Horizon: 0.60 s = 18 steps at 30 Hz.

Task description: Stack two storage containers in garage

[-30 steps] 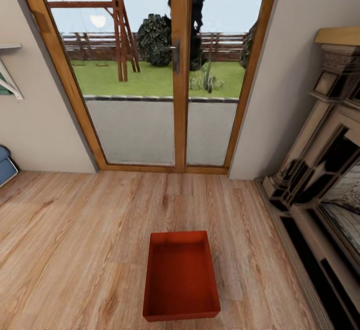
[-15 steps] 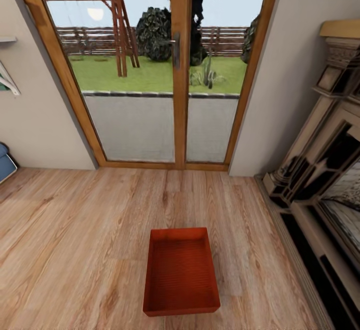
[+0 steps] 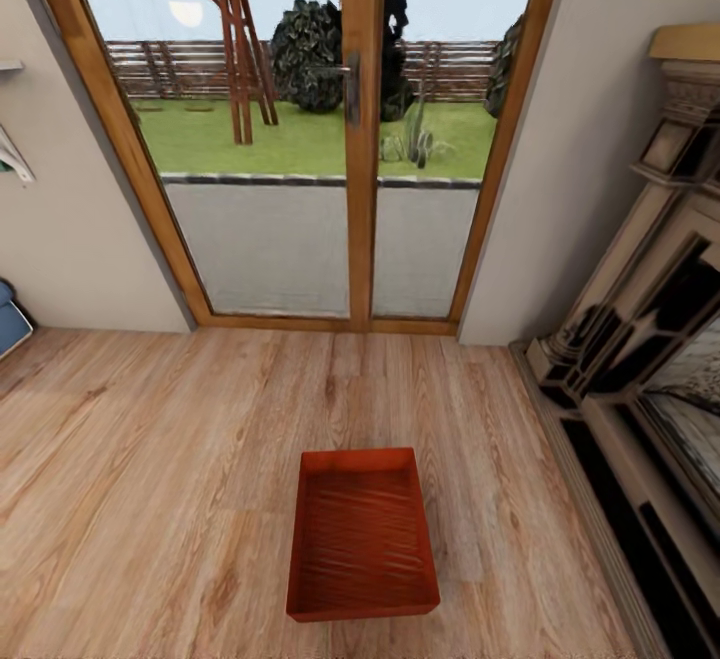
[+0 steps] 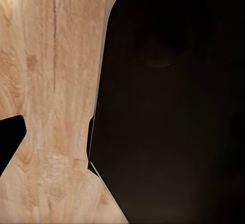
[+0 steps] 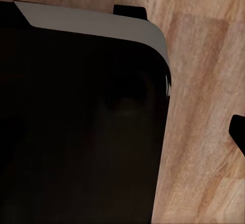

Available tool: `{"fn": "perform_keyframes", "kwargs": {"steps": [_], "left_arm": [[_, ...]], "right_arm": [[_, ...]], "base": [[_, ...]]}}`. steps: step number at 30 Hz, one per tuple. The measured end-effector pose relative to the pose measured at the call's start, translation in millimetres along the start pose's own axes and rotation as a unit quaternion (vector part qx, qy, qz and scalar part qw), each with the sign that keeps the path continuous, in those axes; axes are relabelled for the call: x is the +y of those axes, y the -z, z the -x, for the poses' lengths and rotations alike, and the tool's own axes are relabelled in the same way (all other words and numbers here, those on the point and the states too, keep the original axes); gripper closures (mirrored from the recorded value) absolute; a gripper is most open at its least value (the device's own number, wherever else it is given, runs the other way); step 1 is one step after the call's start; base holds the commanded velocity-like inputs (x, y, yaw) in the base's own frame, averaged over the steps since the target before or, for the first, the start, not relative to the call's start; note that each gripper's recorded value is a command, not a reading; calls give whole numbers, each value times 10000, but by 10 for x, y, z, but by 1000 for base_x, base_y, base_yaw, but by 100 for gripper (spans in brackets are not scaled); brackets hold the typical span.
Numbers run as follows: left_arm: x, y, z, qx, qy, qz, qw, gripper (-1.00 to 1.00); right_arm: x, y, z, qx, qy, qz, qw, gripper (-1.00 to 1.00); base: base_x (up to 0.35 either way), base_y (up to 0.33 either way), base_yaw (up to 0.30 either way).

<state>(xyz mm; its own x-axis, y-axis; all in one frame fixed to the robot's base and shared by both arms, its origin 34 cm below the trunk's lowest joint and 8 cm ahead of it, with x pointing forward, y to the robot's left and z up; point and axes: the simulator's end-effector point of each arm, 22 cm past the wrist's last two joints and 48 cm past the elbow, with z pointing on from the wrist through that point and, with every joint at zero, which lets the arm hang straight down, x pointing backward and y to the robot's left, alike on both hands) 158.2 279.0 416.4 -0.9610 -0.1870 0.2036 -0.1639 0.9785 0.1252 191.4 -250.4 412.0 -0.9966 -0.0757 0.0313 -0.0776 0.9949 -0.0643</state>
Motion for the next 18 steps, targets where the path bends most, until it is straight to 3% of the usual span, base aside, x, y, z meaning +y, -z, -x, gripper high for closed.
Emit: {"fn": "perform_keyframes", "kwargs": {"steps": [18], "left_arm": [[18,-29,-109,141,-13,27,9999,-100]], "right_arm": [[24,-16,-116,143,11,24,9999,-100]], "base": [[0,0,0]]}}
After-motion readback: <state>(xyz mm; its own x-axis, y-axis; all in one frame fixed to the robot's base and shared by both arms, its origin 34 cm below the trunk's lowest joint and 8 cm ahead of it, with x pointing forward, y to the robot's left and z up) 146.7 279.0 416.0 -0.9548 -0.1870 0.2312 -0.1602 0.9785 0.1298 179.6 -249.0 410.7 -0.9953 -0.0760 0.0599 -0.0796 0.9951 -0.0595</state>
